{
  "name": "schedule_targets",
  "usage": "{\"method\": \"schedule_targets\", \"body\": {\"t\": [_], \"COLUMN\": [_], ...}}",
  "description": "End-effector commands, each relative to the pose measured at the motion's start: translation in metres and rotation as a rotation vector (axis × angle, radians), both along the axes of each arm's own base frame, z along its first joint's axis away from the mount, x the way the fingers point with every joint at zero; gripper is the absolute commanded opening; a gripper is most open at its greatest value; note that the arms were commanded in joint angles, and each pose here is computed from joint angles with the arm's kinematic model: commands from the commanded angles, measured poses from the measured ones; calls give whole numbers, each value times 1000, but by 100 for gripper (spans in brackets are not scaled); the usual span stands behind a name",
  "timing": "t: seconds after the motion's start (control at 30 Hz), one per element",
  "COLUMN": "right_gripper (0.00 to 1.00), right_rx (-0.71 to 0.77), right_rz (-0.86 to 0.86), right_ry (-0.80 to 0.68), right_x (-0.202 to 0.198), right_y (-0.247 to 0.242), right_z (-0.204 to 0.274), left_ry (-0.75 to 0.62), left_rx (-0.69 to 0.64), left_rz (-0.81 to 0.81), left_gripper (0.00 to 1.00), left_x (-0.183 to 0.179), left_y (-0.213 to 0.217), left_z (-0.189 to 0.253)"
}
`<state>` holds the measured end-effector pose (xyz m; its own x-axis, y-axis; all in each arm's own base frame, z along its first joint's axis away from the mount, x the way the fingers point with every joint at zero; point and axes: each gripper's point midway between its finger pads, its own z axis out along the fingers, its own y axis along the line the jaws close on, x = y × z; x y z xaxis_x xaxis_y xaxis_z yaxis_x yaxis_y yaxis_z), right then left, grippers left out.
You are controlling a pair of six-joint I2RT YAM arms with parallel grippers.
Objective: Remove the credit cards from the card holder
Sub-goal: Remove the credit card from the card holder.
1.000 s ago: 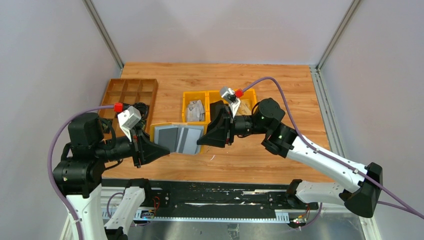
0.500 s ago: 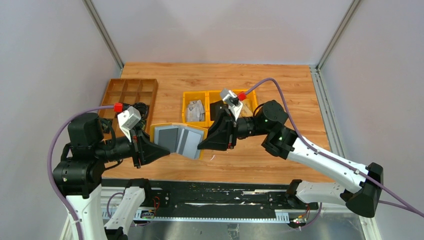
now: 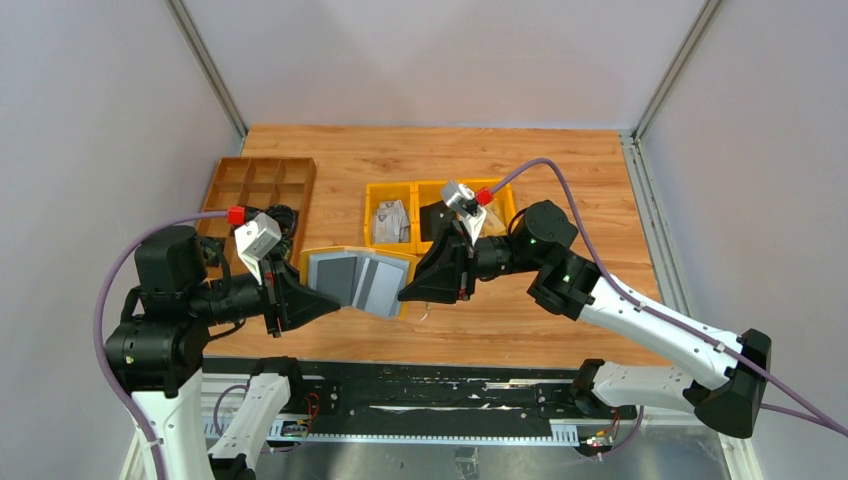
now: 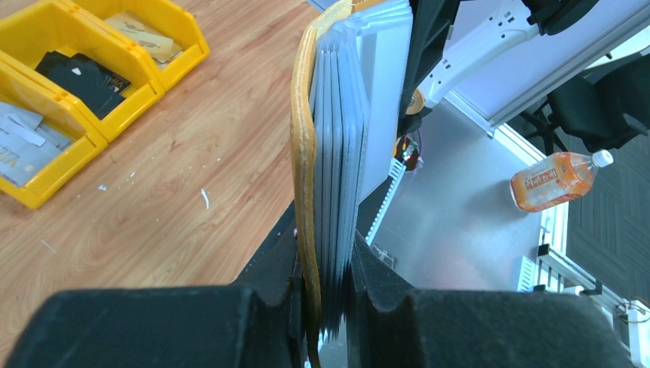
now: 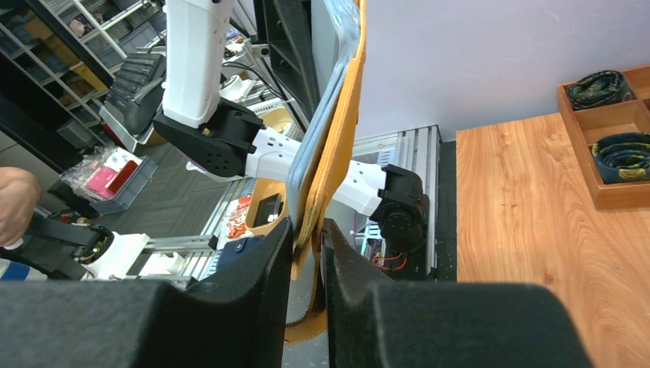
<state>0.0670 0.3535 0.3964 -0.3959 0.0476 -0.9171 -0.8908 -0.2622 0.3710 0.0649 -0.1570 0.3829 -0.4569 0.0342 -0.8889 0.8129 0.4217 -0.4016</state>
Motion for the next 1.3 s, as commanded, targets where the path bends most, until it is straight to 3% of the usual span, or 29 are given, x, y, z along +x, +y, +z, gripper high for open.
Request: {"method": "schedule_targets", "body": {"t": [0.0, 0.43, 1.27], "right_gripper": [22, 14, 17], "right_rx": [7, 54, 68], "right_rz": [-21, 27, 151], "right_ry": [-30, -44, -69], "right_x": [0, -11, -35], "right_y": [0, -3, -16], "right_z": [9, 21, 22], "left_ry": [-33, -34, -31], "left_rx": [-26, -35, -33], "left_rz": [-18, -25, -17], "left_gripper": [0, 0, 0], "left_x": [-6, -8, -5], "left_y": [-3, -4, -3], "left_z": [14, 19, 22]}}
